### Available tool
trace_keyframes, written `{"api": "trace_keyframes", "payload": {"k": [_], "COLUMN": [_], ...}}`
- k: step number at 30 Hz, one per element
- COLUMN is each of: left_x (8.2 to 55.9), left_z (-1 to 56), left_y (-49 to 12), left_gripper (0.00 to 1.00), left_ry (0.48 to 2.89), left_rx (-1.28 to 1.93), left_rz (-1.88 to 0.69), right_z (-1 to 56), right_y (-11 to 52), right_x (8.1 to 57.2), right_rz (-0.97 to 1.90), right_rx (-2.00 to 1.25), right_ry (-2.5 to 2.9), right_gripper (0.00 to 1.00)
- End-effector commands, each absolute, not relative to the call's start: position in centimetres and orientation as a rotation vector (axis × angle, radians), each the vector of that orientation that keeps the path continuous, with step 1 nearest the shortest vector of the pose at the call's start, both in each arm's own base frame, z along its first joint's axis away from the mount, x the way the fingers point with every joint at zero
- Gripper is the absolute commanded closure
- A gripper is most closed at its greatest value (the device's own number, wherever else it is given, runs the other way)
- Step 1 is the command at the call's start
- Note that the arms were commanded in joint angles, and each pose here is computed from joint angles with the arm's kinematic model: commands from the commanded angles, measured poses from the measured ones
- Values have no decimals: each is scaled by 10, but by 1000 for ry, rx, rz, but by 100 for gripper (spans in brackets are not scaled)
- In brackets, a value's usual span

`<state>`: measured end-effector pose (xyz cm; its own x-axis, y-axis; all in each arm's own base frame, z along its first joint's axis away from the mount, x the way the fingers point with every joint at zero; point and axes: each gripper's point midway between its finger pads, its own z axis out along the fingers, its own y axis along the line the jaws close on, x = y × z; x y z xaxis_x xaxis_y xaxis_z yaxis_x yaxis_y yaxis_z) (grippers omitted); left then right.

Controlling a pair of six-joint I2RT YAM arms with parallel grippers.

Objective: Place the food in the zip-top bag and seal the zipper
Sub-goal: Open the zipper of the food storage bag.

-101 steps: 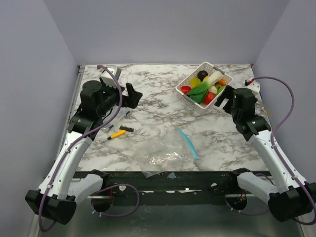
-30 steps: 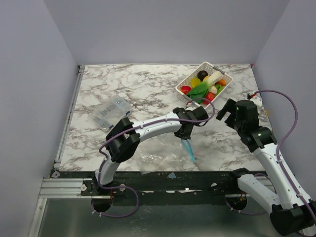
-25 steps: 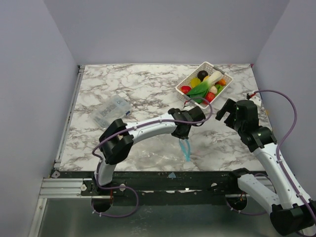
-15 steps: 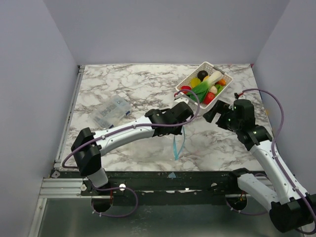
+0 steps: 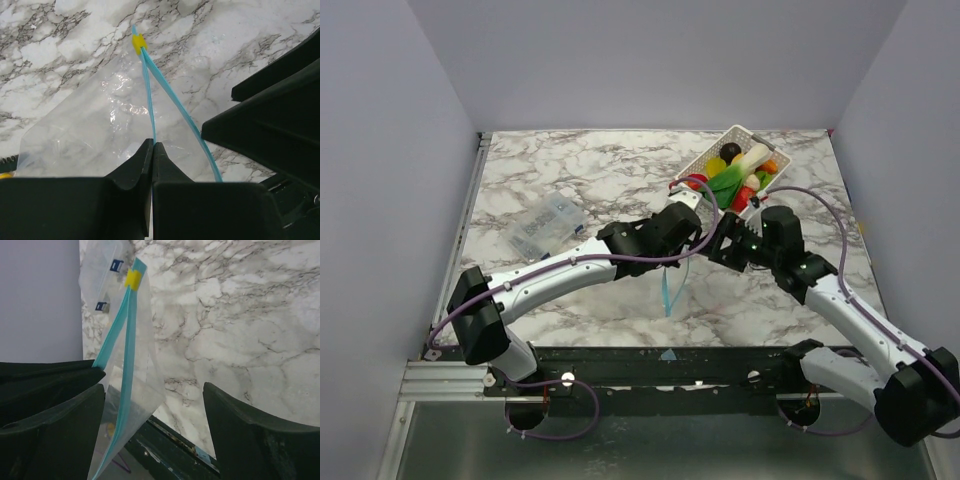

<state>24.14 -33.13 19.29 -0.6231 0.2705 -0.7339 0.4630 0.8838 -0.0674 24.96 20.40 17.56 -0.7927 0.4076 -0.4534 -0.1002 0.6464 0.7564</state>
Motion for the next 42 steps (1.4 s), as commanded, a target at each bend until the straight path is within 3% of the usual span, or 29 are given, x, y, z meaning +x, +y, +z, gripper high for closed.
{"api": "trace_keyframes", "payload": {"k": [1, 5, 13, 14, 19, 27, 28, 30, 33, 36, 42], "left_x": [251, 247, 240, 240, 240, 239, 240, 243, 245, 243, 252], "left_z": [218, 221, 224, 223, 222, 221, 222, 227, 236, 244, 244], "left_y": [-326, -325, -325, -325, -322, -318, -316, -312, -308, -303, -286], "left_gripper": [100, 100, 100, 100, 95, 66, 69, 85, 99, 100, 100], "left_ry": [2181, 2182, 2206, 2210, 2217, 2231, 2231, 2214, 2181, 2165, 2146], "left_rx": [544, 560, 594, 596, 607, 662, 668, 670, 700, 710, 656], "left_rz": [-309, -323, -343, -340, -316, -280, -264, -251, -250, -275, -281], "right_z": [176, 169, 184, 189, 205, 209, 210, 209, 204, 207, 230], "right_y": [228, 239, 245, 248, 254, 256, 257, 257, 257, 259, 259], "right_x": [249, 248, 253, 252, 250, 249, 249, 250, 253, 258, 278], "right_rz": [1104, 1049, 1052, 1071, 1119, 1133, 1135, 1129, 1099, 1073, 952], "right_rx": [220, 208, 186, 180, 179, 179, 175, 175, 171, 128, 33], "right_ry": [2257, 2283, 2220, 2207, 2157, 2140, 2139, 2142, 2158, 2155, 2129], "right_gripper": [19, 34, 97, 100, 100, 100, 100, 100, 100, 99, 66]}}
